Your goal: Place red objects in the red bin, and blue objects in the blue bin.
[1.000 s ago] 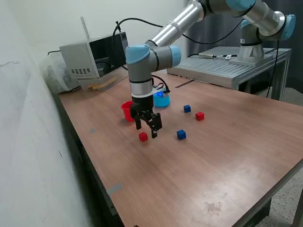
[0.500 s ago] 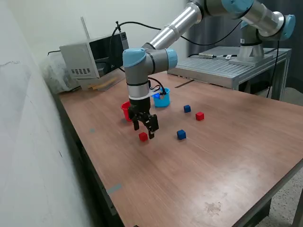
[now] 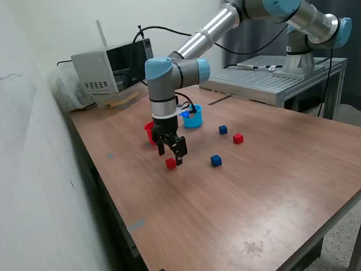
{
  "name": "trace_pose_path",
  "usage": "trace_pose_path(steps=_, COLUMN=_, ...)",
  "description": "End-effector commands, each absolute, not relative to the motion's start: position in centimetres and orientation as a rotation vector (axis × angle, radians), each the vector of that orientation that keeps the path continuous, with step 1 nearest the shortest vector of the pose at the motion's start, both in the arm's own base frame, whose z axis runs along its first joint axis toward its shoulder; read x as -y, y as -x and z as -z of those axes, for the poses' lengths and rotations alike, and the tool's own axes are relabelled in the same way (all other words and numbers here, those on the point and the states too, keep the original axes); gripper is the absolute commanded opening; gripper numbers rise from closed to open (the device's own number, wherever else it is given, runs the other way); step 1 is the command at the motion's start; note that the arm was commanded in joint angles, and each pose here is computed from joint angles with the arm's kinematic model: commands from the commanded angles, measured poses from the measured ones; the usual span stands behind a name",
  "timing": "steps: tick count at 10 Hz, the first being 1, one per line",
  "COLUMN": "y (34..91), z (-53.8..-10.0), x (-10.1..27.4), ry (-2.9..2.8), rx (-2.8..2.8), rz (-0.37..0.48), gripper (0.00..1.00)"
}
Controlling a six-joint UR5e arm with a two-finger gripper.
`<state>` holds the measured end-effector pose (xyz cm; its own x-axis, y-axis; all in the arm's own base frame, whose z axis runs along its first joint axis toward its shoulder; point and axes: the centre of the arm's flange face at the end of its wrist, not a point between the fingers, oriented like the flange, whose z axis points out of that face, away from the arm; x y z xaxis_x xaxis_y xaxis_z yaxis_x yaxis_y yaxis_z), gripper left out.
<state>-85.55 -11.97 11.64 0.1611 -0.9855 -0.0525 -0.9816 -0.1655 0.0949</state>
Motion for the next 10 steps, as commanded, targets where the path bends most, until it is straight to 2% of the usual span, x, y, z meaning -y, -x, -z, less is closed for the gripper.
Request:
trace_pose_path(steps=1, y=85.3, z=-11.2, x=12.4, ry=-2.368, rx=2.002, rz=0.141, gripper=1.00)
trace_pose_path(steps=2, y=85.2, z=-11.0, x=12.5, ry=-2.371, rx=2.004, rz=0.135, gripper=0.00)
trace_pose_path(steps=5, y=85.1, z=-10.8, x=13.0, ry=-2.348, rx=1.981, rz=0.110, gripper=0.00)
trace_pose_path(steps=10, y=85.3, z=-10.0, x=12.7, ry=-2.325, rx=2.002, rz=0.131, gripper=0.00)
